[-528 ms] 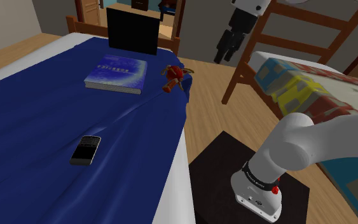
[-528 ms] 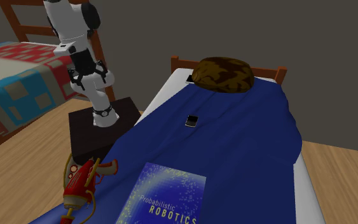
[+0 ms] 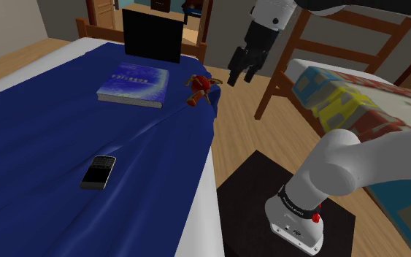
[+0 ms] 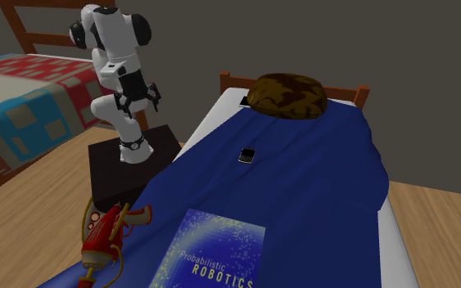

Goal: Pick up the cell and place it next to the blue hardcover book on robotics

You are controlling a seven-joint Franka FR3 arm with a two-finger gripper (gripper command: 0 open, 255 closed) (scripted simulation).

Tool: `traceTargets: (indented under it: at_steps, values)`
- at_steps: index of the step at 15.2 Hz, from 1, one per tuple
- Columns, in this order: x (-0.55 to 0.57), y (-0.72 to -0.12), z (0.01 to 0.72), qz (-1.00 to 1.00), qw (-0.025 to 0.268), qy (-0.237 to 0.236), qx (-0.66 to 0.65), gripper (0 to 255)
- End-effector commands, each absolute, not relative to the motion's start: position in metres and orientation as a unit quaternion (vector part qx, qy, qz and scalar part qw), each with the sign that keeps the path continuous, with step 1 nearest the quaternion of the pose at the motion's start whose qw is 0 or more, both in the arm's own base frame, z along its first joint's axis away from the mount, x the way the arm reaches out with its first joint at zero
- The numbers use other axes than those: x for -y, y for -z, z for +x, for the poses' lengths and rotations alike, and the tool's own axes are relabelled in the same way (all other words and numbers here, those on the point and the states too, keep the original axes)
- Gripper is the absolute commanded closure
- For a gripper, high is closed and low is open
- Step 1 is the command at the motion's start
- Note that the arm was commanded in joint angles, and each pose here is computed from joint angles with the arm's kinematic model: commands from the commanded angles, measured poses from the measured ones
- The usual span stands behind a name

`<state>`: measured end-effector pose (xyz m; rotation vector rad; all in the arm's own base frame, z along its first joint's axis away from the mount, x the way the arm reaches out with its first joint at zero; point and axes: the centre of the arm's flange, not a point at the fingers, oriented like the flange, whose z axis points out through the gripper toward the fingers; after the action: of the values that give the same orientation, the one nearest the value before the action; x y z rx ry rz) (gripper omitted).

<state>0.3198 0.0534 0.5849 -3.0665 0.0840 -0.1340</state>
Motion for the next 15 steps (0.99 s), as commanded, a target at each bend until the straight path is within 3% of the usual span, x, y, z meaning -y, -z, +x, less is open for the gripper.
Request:
traceTargets:
  at_steps: [1,15]
  values:
    - [-0.082,-0.574,0.32,-0.998,0.032,0.041,-0.045,0]
    - [-0.254,-0.496,0.36,-0.987,0.005,0.026,-0.159,0]
